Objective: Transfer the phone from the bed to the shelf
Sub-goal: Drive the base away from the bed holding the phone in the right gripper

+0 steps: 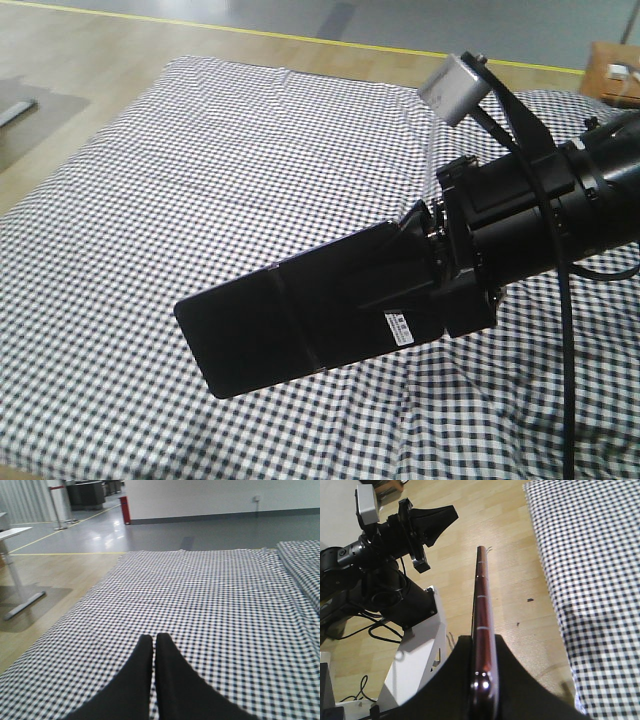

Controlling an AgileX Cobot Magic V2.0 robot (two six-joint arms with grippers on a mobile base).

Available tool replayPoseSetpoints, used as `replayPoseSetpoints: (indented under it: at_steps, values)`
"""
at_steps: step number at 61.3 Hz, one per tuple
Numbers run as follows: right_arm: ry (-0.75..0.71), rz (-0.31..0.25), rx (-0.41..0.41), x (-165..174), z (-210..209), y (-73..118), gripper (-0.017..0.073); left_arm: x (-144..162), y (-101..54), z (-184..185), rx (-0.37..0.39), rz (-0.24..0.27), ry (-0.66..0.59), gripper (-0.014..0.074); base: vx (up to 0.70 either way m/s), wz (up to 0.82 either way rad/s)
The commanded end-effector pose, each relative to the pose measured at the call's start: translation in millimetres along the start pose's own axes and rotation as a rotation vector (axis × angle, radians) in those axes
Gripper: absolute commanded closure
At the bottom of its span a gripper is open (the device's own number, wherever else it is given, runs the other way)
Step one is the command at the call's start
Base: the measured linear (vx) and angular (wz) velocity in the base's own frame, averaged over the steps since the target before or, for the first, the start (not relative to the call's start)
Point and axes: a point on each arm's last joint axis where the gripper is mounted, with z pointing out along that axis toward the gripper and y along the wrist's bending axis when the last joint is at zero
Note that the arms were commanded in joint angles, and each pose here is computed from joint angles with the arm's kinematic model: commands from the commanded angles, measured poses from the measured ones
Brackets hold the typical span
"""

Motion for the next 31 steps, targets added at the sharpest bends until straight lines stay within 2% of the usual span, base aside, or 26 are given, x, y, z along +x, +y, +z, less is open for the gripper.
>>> replayPoseSetpoints:
  at_steps: [1,31]
  values:
    - [-0.049,-0.028,-0.072,-7.2,-10.5,19.1,0.0560,-15.5,1.0,-3.1,-0.003,-0.009,-0.109,0.0593,-0.10,0.39]
    - [-0.049,-0.027,-0.072,-7.2,-10.5,19.1,0.0560,-15.5,1.0,-3.1,-0.003,-0.009,-0.109,0.0593,-0.11,0.42]
